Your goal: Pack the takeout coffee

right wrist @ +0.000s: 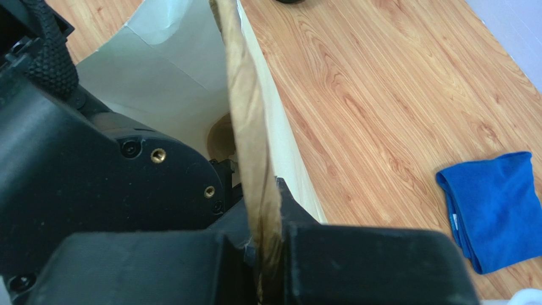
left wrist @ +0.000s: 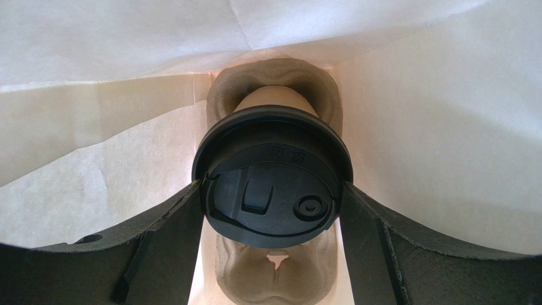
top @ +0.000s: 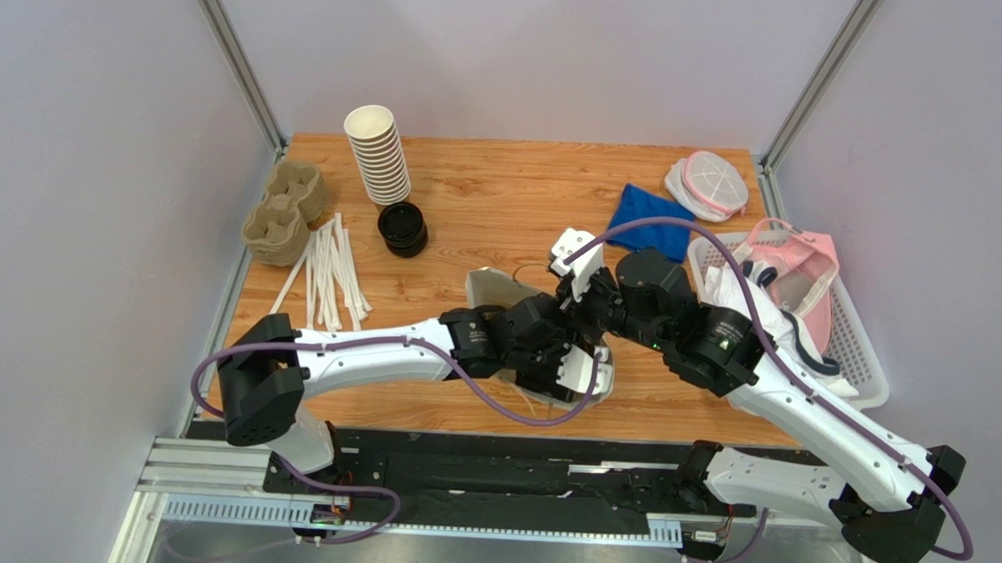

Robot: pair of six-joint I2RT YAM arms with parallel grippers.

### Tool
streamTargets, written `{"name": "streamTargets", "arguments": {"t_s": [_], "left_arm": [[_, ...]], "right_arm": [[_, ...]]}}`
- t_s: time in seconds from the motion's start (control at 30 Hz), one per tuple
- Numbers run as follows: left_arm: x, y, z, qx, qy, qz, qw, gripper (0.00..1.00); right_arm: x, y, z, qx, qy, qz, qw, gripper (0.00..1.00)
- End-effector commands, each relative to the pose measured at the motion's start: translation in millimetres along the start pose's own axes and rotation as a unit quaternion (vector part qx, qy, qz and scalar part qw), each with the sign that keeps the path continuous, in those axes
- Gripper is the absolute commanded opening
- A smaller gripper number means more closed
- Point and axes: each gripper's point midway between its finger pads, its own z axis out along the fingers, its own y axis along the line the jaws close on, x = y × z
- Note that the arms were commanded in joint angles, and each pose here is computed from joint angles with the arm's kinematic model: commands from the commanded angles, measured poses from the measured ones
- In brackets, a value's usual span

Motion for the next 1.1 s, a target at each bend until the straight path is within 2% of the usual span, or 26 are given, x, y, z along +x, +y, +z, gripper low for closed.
{"name": "streamTargets", "arguments": {"t_s": [0.0,0.17,0.27,0.37,0.67,0.87,1.07], "left_arm": [[41,-52,22,0.118,0.063,-0.006,0.991,0.17],[32,-33,14,0.085,0.042,-0.007,0.996,0.12],[-8,-3,-21,0.031,-0.023,-0.005,0.999,0.10],[-28,14,-46,0.003,-0.050,-0.011,0.999,0.10],[-20,9,-70,-0.005,-0.039,0.006,0.999,0.11],[-23,9,-85,-0.044,-0.071,0.016,0.996,0.11],[-20,9,-94,-0.068,-0.077,0.031,0.994,0.11]], "right_arm": [[-21,32,-4,-0.088,-0.035,0.006,0.996,0.00],[-20,28,-5,-0.079,-0.036,-0.001,0.996,0.00],[-19,23,-6,-0.066,-0.037,-0.011,0.997,0.00],[-21,16,-6,-0.049,-0.046,-0.026,0.997,0.00],[-22,4,-5,-0.016,-0.056,-0.049,0.997,0.00],[-16,-4,-3,0.010,-0.051,-0.063,0.997,0.00],[-15,-10,-6,0.033,-0.053,-0.083,0.995,0.00]]}}
